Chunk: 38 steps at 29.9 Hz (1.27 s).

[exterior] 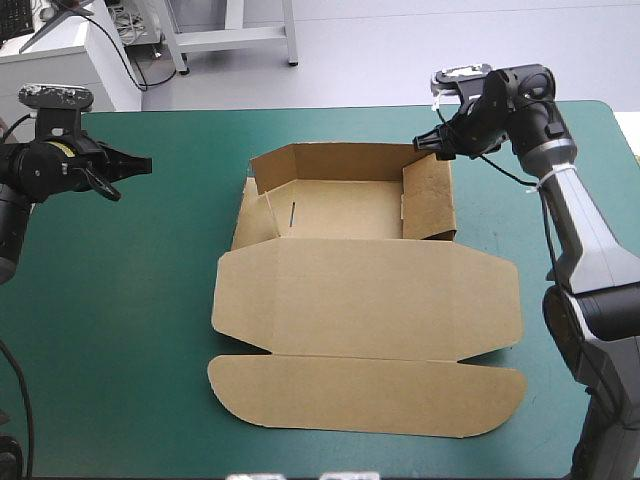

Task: Fold the box

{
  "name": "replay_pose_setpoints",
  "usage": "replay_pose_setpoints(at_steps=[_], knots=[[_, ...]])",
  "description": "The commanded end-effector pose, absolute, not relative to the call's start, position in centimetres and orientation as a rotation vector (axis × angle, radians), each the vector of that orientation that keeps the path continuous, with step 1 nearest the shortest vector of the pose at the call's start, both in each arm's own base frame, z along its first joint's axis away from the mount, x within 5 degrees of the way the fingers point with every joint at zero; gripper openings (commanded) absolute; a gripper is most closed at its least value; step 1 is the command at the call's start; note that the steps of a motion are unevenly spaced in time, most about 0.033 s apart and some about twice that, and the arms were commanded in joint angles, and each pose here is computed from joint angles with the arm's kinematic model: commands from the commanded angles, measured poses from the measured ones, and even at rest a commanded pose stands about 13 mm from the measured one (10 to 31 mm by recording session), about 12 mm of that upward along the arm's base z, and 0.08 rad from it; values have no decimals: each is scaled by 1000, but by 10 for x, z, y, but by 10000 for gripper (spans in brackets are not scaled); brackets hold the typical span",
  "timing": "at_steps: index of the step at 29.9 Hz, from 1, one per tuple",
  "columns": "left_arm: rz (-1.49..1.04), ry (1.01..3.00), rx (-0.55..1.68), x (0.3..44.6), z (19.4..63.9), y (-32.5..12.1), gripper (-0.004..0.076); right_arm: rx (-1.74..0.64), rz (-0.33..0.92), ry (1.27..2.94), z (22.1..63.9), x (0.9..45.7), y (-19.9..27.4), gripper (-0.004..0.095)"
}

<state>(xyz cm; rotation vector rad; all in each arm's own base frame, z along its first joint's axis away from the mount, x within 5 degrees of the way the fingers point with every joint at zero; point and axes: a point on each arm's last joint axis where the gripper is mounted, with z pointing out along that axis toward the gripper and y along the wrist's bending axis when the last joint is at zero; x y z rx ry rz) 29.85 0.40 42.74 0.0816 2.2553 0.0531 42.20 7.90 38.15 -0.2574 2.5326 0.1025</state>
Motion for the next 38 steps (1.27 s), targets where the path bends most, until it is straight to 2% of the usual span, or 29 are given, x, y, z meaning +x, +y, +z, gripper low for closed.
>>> replay_pose_setpoints(at_steps=[1, 6, 11, 23, 32, 38], knots=[[43, 2135, 76, 291, 451, 3, -8, -233, 96, 2391, 439, 390, 71, 483], [45, 2149, 77, 290, 450, 3, -8, -158, 87, 2374, 448, 382, 67, 483], [47, 2178, 85, 289, 448, 3, -8, -172, 55, 2403, 436, 392, 67, 482], [63, 2212, 114, 287, 445, 3, -8, -83, 69, 2564, 372, 434, 75, 482], [72, 2225, 142, 286, 444, 3, -8, -75, 212, 2672, 335, 445, 88, 482], [72, 2225, 142, 286, 444, 3, -8, -68, 228, 2778, 305, 441, 89, 482]])
